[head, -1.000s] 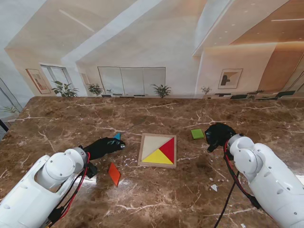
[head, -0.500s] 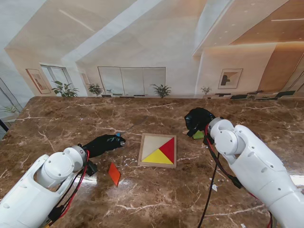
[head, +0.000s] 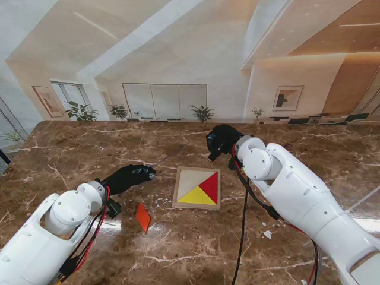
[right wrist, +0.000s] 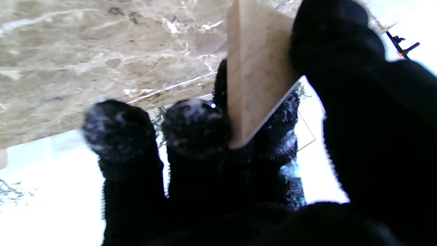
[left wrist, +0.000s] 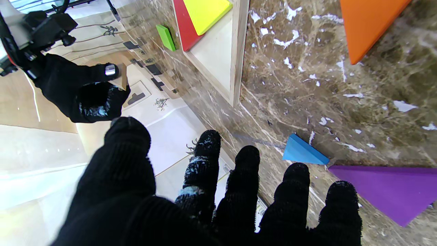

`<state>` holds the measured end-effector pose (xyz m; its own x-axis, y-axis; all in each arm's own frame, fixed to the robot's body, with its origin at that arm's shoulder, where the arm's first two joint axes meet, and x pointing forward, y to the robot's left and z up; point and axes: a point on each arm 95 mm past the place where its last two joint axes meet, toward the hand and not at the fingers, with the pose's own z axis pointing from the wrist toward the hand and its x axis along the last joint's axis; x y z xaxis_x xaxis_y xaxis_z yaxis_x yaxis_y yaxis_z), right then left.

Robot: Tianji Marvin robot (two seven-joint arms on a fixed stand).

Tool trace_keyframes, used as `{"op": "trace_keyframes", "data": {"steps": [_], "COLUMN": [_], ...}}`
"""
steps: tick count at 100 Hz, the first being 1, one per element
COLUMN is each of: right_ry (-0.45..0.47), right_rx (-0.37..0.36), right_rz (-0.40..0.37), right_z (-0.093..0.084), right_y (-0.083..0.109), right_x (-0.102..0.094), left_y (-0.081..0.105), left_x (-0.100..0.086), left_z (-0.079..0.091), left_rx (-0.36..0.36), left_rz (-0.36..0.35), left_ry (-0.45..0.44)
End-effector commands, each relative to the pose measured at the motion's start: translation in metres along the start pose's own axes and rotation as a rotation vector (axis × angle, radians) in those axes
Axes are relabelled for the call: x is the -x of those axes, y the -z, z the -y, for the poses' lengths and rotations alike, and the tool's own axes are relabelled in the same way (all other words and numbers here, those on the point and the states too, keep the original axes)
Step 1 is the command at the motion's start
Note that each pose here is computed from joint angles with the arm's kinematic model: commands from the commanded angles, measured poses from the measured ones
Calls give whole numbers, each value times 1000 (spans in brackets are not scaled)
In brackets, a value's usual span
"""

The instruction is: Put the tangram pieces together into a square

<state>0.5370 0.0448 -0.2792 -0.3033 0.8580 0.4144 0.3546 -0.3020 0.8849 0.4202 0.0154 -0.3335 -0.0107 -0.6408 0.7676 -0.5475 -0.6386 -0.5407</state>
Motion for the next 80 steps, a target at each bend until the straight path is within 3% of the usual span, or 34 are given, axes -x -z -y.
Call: {"op": "trace_keyframes", "data": {"steps": [1,30,80], "right_ry": [-14,-60,-67], "right_rx": [-15,-23,-60], "right_rz": [-11,-2,12], "right_z": [5,16,52], "right_y": [-6,-25,-41], "right_x": [-10,-27,-32], "left_y": [1,5,5], "left_x": [2,5,4], "left_z": [-2,-1,-2], "left_rx": [-1,-1,9], "left_rz": [1,-2,0], "left_ry": [3,8,18]}}
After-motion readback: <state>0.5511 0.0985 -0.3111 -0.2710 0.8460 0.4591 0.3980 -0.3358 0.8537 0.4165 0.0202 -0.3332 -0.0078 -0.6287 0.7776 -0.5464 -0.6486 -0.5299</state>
